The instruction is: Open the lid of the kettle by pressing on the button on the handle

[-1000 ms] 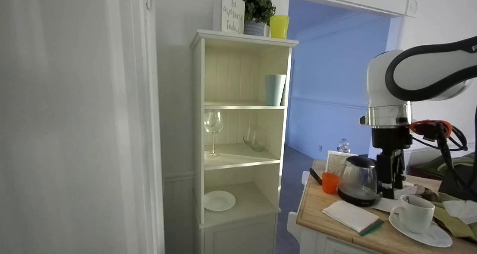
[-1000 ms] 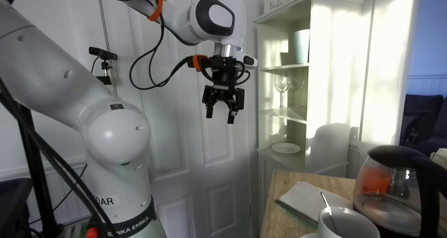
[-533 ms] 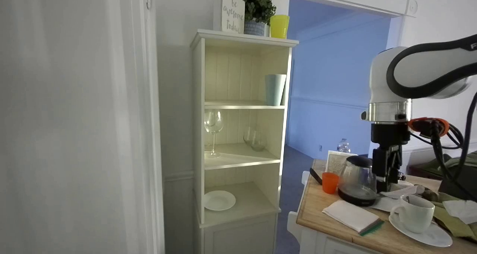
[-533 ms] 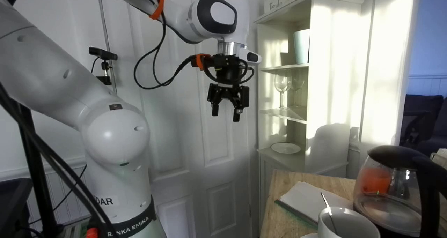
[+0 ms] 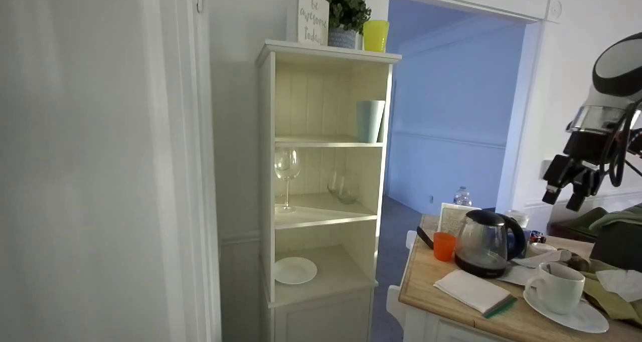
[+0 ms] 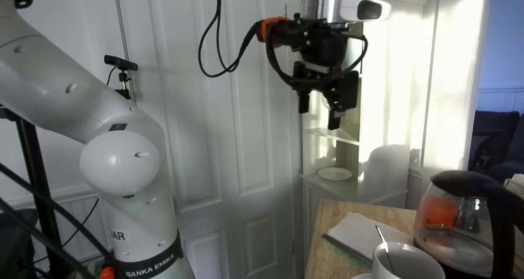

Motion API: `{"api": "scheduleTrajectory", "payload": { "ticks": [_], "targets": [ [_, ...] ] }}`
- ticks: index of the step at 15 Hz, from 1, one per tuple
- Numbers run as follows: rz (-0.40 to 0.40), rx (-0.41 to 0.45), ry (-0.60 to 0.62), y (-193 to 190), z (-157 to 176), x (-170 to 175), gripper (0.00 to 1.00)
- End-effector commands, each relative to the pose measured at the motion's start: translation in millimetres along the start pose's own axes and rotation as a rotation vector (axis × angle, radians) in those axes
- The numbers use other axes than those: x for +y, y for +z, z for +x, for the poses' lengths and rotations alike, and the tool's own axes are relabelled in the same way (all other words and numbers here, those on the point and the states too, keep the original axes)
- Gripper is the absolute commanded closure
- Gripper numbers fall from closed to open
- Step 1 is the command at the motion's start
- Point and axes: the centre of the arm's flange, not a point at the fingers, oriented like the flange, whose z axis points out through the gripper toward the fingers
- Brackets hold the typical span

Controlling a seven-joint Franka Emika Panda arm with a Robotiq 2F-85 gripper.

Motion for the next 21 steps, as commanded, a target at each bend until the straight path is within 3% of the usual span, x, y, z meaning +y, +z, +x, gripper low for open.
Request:
{"api": "scheduleTrajectory", "payload": {
  "ticks": [1,2,3,4,7,13,16,18,19,21],
  "targets": [
    [0.081,0.109,0.098,-31.8,20.8,67.0,0.0],
    [0.081,0.128,0.116,-40.0,26.1,82.6,0.0],
    [0.068,0.144,0.136,-46.7,36.1,96.0,0.08],
    [0.048,0.177,0.16,-51.0,46.2,108.2,0.28],
    [0.018,0.212,0.214,-58.7,88.1,128.1,0.5],
    [0.007,0.186,0.238,-25.4,158.6,171.2,0.91],
    [0.012,0.146,0.241,7.0,171.0,200.7,0.98],
    [0.055,0.112,0.261,29.5,170.4,222.7,0.97],
    [0.017,0.132,0.257,25.0,153.7,194.4,0.98],
    [0.028,0.108,0.269,42.1,154.7,212.3,0.97]
  ]
}}
